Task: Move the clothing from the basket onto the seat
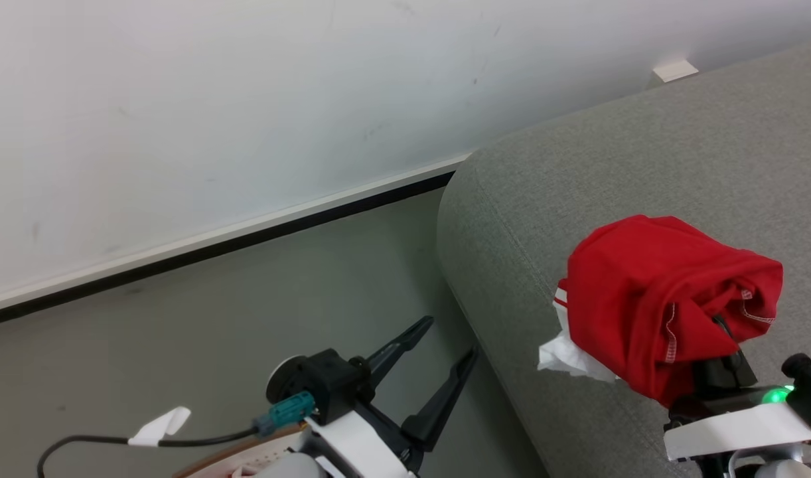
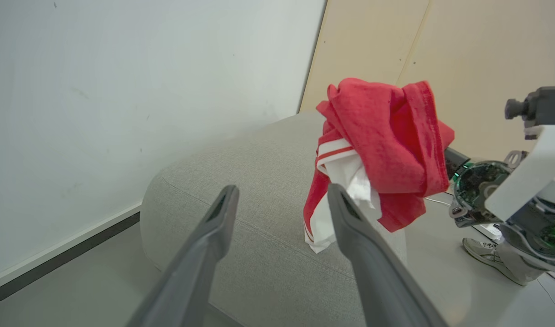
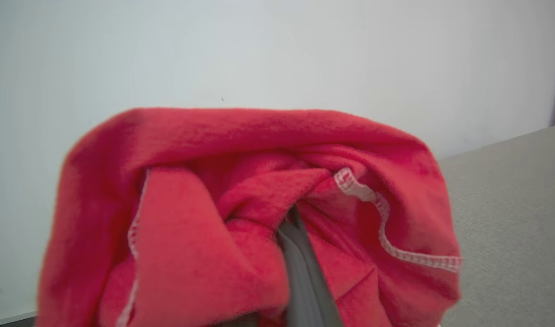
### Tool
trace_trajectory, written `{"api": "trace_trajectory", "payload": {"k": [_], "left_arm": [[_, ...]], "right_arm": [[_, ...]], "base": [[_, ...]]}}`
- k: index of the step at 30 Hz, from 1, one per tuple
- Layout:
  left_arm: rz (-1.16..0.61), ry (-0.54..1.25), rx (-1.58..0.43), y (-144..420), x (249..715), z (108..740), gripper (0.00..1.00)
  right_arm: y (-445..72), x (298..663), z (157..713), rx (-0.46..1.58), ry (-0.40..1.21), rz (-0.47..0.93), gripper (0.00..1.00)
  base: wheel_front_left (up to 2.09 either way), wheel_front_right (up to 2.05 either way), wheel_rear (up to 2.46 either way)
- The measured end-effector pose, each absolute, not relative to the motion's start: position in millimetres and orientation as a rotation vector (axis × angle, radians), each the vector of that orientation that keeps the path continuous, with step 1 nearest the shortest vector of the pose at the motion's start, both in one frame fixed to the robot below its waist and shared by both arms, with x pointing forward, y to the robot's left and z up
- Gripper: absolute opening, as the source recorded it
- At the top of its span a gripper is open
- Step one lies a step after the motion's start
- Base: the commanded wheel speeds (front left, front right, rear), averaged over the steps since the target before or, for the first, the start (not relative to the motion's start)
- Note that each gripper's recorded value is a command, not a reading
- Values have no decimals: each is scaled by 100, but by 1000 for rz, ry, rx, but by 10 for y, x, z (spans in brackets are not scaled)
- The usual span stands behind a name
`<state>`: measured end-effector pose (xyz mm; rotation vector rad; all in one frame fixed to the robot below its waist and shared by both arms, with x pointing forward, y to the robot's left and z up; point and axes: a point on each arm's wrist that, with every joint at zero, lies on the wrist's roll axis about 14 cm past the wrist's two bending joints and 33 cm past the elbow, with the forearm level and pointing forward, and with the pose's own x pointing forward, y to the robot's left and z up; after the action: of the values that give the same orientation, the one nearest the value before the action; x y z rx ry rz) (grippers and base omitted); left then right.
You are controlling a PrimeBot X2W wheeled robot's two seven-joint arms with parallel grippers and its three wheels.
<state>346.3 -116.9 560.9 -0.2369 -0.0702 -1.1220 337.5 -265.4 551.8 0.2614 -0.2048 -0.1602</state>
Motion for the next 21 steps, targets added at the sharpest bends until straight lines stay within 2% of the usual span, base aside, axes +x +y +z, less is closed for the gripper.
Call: {"api": "trace_trajectory", "payload": {"k": [5, 10, 17, 21], "left_arm": [[-1101, -67, -239, -1115, 3565, 5565, 100], [-1067, -66, -237, -1020, 3733, 5521, 100], [-1018, -53, -236, -824, 4074, 5371, 100], [-966, -30, -240, -651, 4346, 5193, 100]], "right_arm": [[-2651, 3577, 5657, 325, -232, -144, 0], [-2804, 3932, 5925, 275, -258, -130, 0], [-3058, 4606, 6219, 183, -273, -139, 0], [-3199, 5107, 6255, 143, -236, -147, 0]], "base": [[0, 0, 0], [0, 0, 0], [0, 0, 0], [0, 0, 0]]}}
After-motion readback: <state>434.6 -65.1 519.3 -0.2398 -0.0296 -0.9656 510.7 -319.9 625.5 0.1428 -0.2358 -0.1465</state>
